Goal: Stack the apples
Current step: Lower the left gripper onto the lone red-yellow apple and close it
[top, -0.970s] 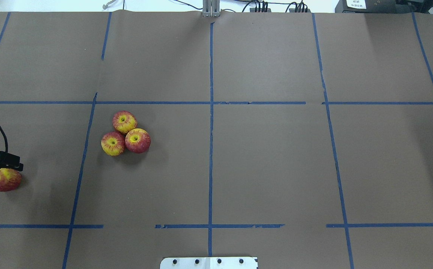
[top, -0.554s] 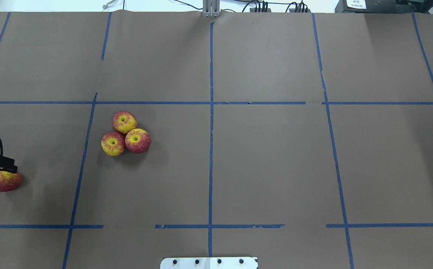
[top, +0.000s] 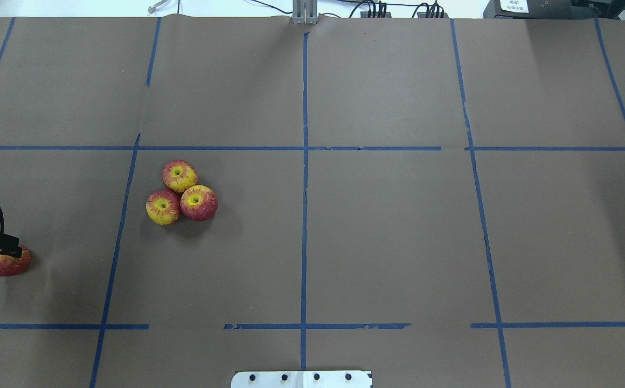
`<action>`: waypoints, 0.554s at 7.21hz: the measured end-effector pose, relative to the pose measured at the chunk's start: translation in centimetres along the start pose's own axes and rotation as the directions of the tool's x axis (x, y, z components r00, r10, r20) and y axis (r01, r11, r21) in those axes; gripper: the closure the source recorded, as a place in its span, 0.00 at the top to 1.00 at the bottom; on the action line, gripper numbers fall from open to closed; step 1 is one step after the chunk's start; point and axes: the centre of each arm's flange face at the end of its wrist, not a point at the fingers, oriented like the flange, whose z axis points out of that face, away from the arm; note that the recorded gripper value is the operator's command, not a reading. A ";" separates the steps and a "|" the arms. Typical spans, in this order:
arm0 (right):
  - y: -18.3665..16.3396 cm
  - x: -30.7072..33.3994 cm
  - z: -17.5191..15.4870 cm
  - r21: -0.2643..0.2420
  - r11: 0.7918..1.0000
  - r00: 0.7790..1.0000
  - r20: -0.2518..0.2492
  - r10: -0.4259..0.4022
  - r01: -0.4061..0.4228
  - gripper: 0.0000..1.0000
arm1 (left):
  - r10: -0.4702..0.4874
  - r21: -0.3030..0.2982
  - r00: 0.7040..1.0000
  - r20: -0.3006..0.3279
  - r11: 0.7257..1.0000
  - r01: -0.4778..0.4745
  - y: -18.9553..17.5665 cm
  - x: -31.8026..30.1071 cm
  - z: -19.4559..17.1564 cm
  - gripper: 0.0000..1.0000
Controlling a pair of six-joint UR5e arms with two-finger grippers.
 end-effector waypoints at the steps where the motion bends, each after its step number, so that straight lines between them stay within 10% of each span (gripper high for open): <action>1: 0.0 0.0 0.0 0.000 1.000 1.000 0.000 0.000 0.000 1.00 | 0.004 -0.001 1.000 -0.003 1.000 -0.004 -0.4 0.4 0.4 0.98; 4: 0.0 0.0 0.0 0.000 1.000 1.000 0.000 0.000 0.000 1.00 | 0.010 -0.021 1.000 0.009 1.000 -0.010 -1.0 0.9 2.5 0.91</action>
